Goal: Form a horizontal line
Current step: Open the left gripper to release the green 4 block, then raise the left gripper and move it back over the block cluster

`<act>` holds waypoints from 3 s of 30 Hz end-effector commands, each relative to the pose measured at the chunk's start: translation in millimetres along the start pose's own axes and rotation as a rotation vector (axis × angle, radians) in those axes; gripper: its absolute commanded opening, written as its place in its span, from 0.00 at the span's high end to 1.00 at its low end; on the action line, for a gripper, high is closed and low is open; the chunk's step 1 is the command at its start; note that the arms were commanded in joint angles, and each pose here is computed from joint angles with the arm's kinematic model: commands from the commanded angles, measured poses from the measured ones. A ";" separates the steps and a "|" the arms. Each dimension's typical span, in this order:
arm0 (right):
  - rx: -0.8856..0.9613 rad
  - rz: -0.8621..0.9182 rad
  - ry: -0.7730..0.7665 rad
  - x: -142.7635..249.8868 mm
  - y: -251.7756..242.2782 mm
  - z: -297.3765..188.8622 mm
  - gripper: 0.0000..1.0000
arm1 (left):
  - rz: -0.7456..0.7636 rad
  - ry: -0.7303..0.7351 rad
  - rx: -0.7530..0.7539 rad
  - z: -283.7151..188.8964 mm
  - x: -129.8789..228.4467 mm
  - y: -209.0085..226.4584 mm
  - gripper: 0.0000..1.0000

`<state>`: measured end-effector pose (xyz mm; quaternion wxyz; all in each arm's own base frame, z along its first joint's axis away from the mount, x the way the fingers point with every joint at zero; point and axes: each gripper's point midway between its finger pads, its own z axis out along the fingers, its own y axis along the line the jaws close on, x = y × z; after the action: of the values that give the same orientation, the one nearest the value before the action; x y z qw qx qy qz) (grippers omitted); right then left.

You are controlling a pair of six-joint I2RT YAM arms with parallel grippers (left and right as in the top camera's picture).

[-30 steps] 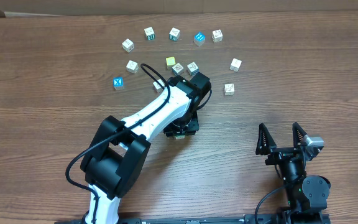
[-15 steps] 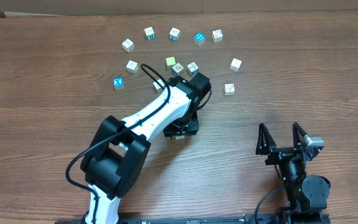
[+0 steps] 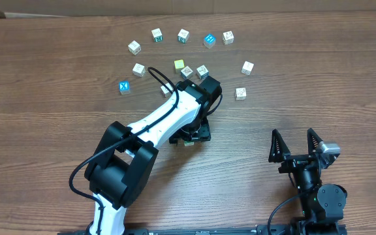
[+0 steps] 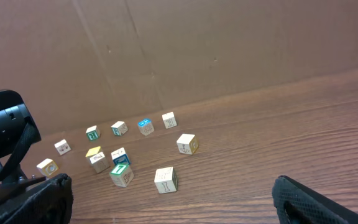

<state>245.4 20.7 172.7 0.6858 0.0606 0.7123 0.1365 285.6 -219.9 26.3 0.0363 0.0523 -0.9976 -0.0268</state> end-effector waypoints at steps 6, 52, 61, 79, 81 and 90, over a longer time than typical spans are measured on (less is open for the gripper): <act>0.000 -0.002 -0.006 1.1 -0.8 0.0 0.00 | -0.010 -0.007 -0.013 1.5 0.6 2.4 0.04; 0.000 -0.002 -0.006 1.1 -0.8 0.0 0.00 | -0.004 -0.010 -0.009 1.4 -0.8 2.2 0.00; 0.000 -0.002 -0.006 1.1 -0.8 0.0 0.00 | -0.009 -0.030 0.012 -11.2 -12.1 0.7 0.00; 0.000 -0.002 -0.005 1.1 -0.8 0.0 0.00 | -0.076 -0.141 0.110 -86.1 -77.0 20.6 0.02; 0.000 -0.002 -0.005 1.1 -0.8 0.0 0.00 | -0.080 -0.143 0.110 -86.1 -78.3 21.9 0.09; 0.000 -0.002 -0.006 1.1 -0.8 0.0 0.00 | -0.041 -0.151 0.111 -86.4 -80.5 22.0 0.96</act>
<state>245.4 20.7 172.8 0.6859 0.0604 0.7122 0.1366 364.1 -194.2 101.4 -0.0304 0.0810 -0.9960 0.0216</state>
